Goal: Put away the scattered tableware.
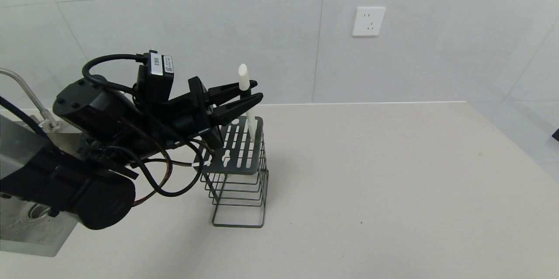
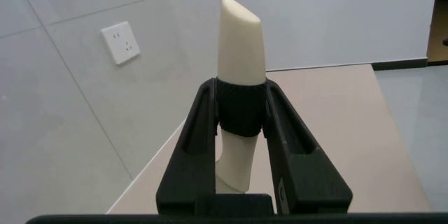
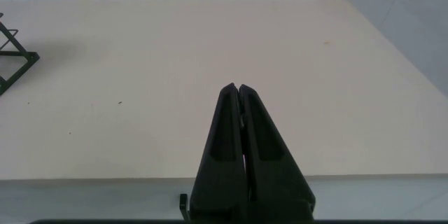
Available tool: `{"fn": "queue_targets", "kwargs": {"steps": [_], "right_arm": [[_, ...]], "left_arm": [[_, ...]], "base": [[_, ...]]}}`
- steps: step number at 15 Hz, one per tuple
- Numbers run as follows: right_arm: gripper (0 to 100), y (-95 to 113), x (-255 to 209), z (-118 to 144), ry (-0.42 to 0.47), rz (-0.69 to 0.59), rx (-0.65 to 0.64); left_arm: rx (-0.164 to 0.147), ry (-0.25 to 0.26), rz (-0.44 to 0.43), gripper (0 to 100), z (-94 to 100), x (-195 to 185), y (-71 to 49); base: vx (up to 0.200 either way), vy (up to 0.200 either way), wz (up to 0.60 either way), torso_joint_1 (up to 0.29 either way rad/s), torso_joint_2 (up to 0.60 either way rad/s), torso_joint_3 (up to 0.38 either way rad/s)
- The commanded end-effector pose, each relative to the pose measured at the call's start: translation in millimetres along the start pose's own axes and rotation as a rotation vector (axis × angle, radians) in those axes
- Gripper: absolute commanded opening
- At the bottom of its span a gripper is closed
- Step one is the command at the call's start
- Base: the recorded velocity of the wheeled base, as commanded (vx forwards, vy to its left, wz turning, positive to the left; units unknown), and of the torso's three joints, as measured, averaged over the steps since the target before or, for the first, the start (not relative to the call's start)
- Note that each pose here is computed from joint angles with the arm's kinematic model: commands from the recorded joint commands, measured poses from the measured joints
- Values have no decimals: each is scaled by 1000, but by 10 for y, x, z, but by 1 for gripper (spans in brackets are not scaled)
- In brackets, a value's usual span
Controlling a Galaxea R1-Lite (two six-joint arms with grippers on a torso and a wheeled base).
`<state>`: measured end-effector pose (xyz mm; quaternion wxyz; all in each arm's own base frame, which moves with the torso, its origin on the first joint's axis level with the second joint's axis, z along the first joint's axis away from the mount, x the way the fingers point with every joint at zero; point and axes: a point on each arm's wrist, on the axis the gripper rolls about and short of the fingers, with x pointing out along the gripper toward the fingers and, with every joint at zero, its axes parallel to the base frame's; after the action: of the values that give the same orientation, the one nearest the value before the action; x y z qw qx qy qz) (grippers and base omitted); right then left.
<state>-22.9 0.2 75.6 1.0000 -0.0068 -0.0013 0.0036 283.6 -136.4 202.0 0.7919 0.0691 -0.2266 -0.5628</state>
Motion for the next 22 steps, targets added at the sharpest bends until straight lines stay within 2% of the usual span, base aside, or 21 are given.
{"fn": "queue_targets", "kwargs": {"steps": [1, 4, 8, 12, 14, 17, 22], "right_arm": [[0, 0, 1, 1, 1, 0, -2], [0, 0, 1, 1, 1, 0, -2], [0, 0, 1, 1, 1, 0, -2], [0, 0, 1, 1, 1, 0, -2], [0, 0, 1, 1, 1, 0, -2], [0, 0, 1, 1, 1, 0, -2], [0, 0, 1, 1, 1, 0, -2]], "left_arm": [[-12, 11, 2, 0, -63, 5, 4], [-20, 18, 1, 0, -103, 8, 6], [-56, 51, 0, 0, -224, -25, -38], [-63, 58, -2, 0, -263, -19, -41], [-53, 65, -3, 0, -287, -21, -44], [-59, 76, 28, 0, -336, -18, -36], [-73, 89, 29, 0, -405, -18, -39]], "base": [[0, 0, 0, 0, 0, 0], [0, 0, 0, 0, 0, 0], [0, 0, 0, 0, 0, 0], [0, 0, 0, 0, 0, 0], [0, 0, 0, 0, 0, 0], [0, 0, 0, 0, 0, 0], [0, 0, 0, 0, 0, 0]]}}
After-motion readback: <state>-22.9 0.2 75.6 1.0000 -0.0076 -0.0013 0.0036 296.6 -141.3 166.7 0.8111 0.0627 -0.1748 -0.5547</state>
